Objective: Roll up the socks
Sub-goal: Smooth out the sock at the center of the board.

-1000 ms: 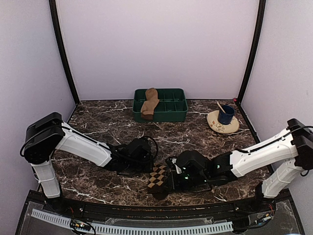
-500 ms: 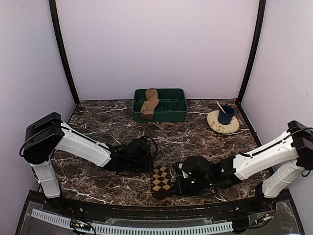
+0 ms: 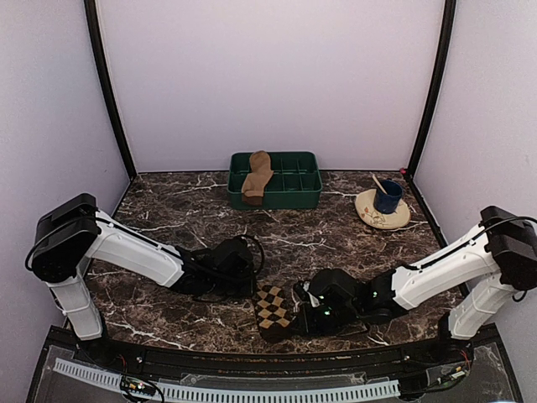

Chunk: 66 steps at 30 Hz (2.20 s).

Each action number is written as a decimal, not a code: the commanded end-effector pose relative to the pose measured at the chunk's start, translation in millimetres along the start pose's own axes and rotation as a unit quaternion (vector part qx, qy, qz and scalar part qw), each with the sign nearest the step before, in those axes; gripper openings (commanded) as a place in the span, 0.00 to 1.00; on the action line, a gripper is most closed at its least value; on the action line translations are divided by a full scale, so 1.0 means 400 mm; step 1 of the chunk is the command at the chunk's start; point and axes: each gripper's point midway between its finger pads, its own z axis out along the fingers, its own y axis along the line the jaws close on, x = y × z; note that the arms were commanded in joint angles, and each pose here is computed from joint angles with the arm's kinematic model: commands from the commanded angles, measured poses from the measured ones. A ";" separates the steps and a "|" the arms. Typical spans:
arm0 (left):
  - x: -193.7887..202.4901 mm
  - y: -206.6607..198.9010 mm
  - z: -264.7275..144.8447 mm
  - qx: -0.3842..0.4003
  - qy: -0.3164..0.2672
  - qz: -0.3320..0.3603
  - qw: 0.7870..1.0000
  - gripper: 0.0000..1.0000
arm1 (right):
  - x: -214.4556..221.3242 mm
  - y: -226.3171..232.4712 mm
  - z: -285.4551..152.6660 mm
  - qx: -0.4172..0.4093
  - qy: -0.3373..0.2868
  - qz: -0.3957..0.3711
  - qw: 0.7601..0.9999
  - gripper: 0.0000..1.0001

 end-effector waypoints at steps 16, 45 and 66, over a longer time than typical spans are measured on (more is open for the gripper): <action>0.068 0.128 -0.080 -0.108 0.039 0.044 0.992 0.39 | -0.017 0.020 0.012 -0.018 -0.002 -0.019 1.000 0.00; -0.017 -0.119 -0.094 0.051 0.002 0.128 0.990 0.27 | -0.007 0.016 0.028 -0.010 0.015 -0.035 0.999 0.00; 0.125 -0.036 -0.042 0.011 0.089 0.118 0.989 0.11 | -0.029 0.031 0.002 -0.007 -0.011 -0.052 0.999 0.29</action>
